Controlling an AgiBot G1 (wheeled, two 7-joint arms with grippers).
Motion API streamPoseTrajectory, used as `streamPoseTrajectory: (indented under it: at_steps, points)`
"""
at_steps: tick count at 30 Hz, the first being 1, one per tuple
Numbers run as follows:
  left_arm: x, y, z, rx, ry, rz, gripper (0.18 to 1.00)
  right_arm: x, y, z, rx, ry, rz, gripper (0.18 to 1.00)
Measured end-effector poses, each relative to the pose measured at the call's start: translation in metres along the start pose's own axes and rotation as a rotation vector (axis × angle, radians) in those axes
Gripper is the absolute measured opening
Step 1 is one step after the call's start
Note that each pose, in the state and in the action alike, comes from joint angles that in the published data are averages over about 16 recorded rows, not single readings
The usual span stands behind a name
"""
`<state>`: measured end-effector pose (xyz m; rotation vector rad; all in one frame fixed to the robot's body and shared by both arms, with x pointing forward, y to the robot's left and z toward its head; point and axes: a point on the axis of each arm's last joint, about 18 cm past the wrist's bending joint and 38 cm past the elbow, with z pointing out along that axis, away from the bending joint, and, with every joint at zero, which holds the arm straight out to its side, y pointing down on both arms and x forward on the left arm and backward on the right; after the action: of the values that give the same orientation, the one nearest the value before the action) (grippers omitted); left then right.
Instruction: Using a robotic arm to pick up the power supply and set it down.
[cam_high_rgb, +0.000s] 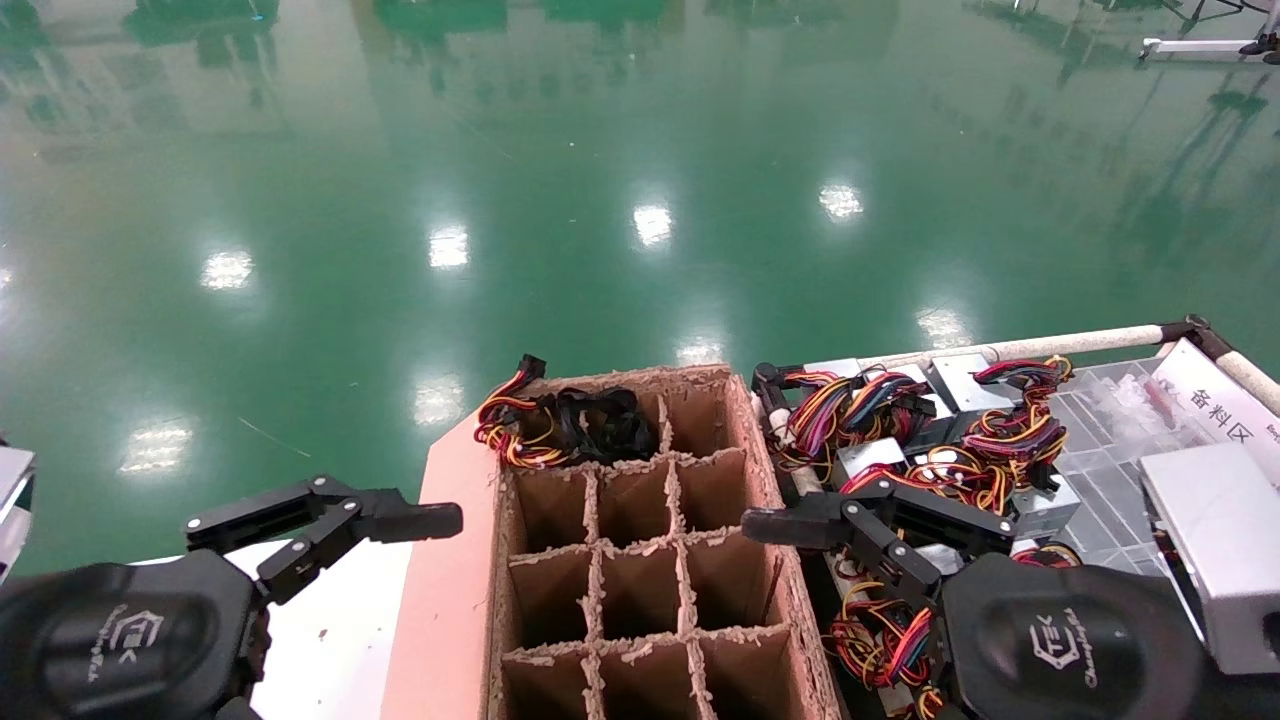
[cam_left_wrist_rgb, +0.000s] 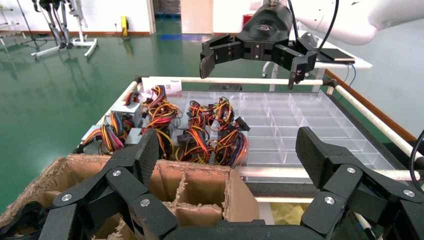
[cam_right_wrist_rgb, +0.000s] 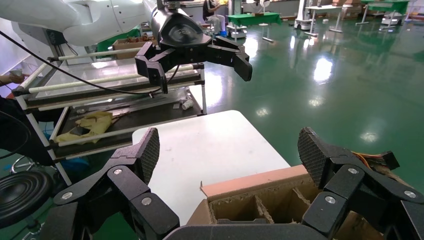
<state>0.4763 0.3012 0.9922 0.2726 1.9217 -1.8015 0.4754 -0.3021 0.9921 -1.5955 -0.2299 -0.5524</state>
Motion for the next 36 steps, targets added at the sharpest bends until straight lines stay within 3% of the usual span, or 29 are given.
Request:
streamPoseTrajectory:
  at_steps: [36]
  points:
    - [0.0000, 0.0000, 0.0000, 0.000, 0.000, 0.000, 1.001, 0.0000, 0.0000, 0.0000, 0.000, 0.000, 0.000, 1.000]
